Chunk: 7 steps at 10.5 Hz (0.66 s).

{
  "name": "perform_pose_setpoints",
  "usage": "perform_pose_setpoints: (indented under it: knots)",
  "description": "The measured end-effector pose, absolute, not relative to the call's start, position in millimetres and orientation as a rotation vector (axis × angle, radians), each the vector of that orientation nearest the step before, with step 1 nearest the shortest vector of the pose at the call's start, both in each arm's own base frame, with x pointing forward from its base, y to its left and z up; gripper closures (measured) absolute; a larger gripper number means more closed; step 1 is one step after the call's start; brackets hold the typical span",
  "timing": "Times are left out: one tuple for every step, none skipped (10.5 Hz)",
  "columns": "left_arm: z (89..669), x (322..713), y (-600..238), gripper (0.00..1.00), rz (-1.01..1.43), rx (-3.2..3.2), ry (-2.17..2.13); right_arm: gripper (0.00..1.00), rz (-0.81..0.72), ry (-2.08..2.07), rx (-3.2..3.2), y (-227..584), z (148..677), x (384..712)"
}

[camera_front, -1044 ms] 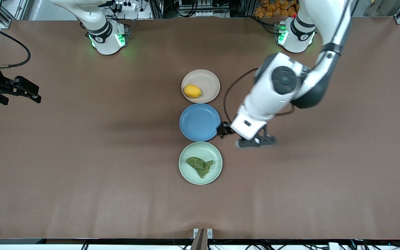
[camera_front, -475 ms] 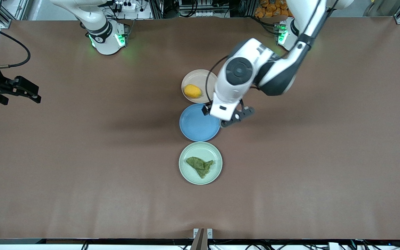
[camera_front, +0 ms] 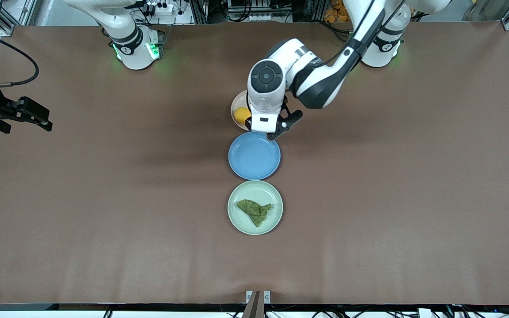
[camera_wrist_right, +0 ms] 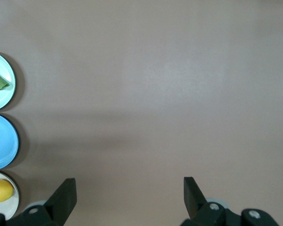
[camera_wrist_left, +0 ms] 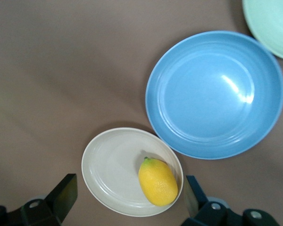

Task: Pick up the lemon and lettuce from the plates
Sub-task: 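Lower the left gripper over the lemon and close on it, then hold the lemon with the left gripper while the right gripper reaches the lettuce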

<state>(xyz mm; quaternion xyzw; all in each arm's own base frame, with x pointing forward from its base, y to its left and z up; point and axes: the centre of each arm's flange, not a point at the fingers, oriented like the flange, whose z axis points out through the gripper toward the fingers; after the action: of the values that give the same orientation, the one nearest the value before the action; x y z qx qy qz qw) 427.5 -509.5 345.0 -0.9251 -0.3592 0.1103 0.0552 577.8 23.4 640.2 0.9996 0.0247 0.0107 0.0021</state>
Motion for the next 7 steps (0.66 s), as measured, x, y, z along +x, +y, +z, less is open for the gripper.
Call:
perform_pose_setpoints:
  knots:
    - [339, 416, -518, 0.00, 0.342, -2.760, -1.164, 0.00, 0.033, 0.079, 3.137, 24, 640, 578]
    - [335, 403, -529, 0.00, 0.355, -2.722, -1.227, 0.00, 0.032, 0.081, 3.138, 25, 640, 578]
    - [327, 389, -540, 0.00, 0.361, -2.706, -1.284, 0.00, 0.030, 0.089, 3.139, 28, 639, 578]
    - [313, 371, -555, 0.00, 0.349, -2.704, -1.346, 0.00, 0.026, 0.104, 3.140, 33, 638, 577]
    - [294, 351, -570, 0.00, 0.336, -2.701, -1.401, 0.00, 0.018, 0.120, 3.141, 41, 635, 577]
    - [274, 336, -579, 0.00, 0.331, -2.696, -1.430, 0.00, 0.017, 0.133, 3.141, 49, 632, 578]
    - [256, 327, -583, 0.00, 0.327, -2.701, -1.436, 0.00, 0.019, 0.140, 3.141, 58, 629, 579]
